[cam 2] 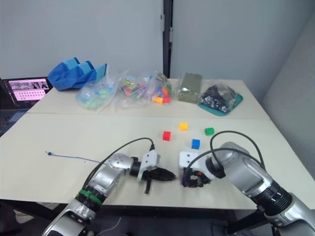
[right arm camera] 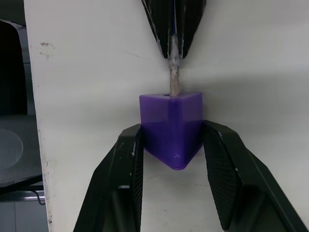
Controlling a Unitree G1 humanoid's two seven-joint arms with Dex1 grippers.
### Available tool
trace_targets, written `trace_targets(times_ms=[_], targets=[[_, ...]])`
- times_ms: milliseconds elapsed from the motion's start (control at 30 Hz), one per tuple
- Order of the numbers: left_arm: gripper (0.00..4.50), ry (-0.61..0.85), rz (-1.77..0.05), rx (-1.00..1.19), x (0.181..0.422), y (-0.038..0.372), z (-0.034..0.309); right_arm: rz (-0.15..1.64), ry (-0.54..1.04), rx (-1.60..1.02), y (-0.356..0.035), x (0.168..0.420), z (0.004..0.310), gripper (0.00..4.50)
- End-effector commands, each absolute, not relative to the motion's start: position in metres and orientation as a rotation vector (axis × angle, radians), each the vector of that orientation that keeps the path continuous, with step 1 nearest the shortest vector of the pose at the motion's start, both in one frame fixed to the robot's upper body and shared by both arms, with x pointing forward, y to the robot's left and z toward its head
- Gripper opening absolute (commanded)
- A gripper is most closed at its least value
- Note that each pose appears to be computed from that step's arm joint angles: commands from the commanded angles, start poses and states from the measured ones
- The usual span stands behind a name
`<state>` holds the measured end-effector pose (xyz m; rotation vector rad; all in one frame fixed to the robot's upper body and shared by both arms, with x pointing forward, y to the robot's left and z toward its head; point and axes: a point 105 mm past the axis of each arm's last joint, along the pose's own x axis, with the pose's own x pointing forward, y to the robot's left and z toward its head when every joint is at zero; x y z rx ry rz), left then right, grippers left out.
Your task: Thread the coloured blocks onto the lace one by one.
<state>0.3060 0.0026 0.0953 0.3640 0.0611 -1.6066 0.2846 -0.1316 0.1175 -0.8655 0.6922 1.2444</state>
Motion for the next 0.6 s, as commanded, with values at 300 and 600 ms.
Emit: trace_targets(times_ms=[300, 600], targets=[[0.00, 0.018, -1.637, 0.416, 0.306, -0.015, 0.107, 1.286, 0.666, -0.864, -0.119, 0.283, 0.117, 1.27], [1.67, 0.048, -1.623, 0.565, 0.314, 0.029, 0.111, 1.269, 0.663, -0.883, -0.124, 0.290, 0.120, 1.27]])
